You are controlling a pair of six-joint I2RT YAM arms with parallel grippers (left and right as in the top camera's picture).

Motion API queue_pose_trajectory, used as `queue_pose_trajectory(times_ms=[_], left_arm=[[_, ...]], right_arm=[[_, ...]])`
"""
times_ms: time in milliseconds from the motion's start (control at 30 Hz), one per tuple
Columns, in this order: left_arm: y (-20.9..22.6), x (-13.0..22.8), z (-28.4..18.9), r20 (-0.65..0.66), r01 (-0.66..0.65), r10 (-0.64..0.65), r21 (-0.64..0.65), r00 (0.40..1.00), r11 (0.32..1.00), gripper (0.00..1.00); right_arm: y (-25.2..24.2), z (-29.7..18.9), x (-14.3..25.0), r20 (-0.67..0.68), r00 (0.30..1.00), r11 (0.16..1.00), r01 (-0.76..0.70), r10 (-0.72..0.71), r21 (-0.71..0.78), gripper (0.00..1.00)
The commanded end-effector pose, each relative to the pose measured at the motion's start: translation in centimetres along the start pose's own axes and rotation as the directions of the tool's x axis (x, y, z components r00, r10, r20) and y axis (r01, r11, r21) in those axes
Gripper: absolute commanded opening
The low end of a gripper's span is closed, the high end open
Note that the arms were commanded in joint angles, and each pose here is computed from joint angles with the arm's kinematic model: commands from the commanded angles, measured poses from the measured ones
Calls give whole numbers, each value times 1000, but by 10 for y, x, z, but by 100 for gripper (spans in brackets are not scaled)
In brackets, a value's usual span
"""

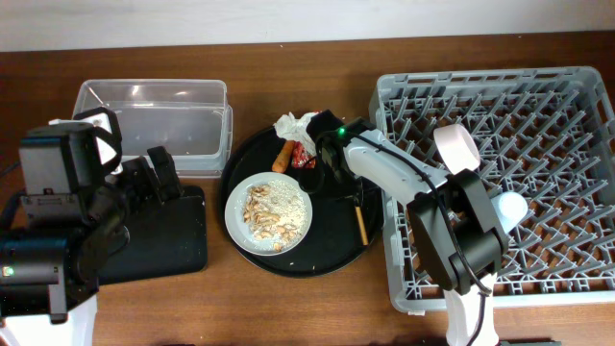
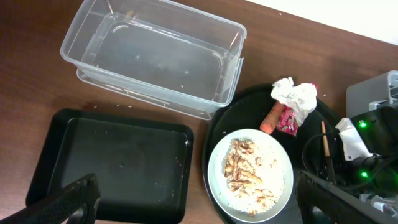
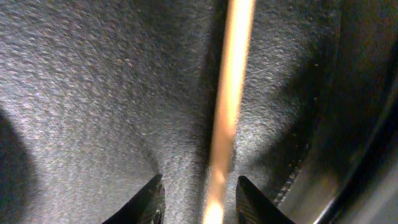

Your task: Sort waste into correct bins and load items into the dishwasher rack

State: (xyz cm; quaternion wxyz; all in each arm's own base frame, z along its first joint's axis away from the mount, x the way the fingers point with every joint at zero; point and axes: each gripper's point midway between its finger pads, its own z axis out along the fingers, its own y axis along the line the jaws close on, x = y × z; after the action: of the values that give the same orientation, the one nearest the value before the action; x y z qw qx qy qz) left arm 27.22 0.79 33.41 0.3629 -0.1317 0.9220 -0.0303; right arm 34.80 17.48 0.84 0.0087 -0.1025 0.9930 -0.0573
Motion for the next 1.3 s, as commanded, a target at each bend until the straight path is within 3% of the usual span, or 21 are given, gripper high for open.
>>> queue_pose_trajectory(times_ms=[0,33,100,167,333,433,600,733,800,867,967,1267], left_arm=[[3,-3,-3,14,15,-15,-13,1000,1000,99],[3,-3,-3,14,15,-15,-13,1000,1000,99],[3,-3,-3,14,15,-15,-13,1000,1000,99],[3,-3,-3,14,15,-15,-13,1000,1000,99],[3,-3,-3,14,15,-15,-13,1000,1000,99],[3,-3,-3,14,15,-15,-13,1000,1000,99],[3,-3,-3,14,15,-15,-13,1000,1000,99],[3,-3,-3,14,15,-15,-13,1000,1000,99],[3,-3,-3,14,15,-15,-13,1000,1000,99],[3,-3,-3,14,15,-15,-13,1000,1000,99],[3,-3,-3,14,15,-15,-13,1000,1000,99],[3,-3,-3,14,15,-15,-13,1000,1000,99]], right_arm=[[-1,-4,-2,10,1000,1000,-16,16,-19,40],[-2,-3,-2,7,1000,1000,-17,17,-18,40],[-2,-3,-2,3,1000,1000,-17,17,-18,17],[1,-3,-1,-3,1000,999,-16,16,-36,4],[0,-27,-5,49,999,999,-16,18,-52,4],[-2,-66,-14,141,989,996,-21,32,-82,4],[-23,-162,-22,389,919,992,-17,65,-124,4],[-57,-193,-20,463,879,991,-76,117,-106,4],[-50,-186,-18,429,894,985,-59,126,-165,6],[-36,-169,-14,371,922,977,-32,111,-212,29],[-20,-125,-4,259,964,980,-14,67,-200,45],[-3,-19,1,41,999,989,-14,20,-145,43]])
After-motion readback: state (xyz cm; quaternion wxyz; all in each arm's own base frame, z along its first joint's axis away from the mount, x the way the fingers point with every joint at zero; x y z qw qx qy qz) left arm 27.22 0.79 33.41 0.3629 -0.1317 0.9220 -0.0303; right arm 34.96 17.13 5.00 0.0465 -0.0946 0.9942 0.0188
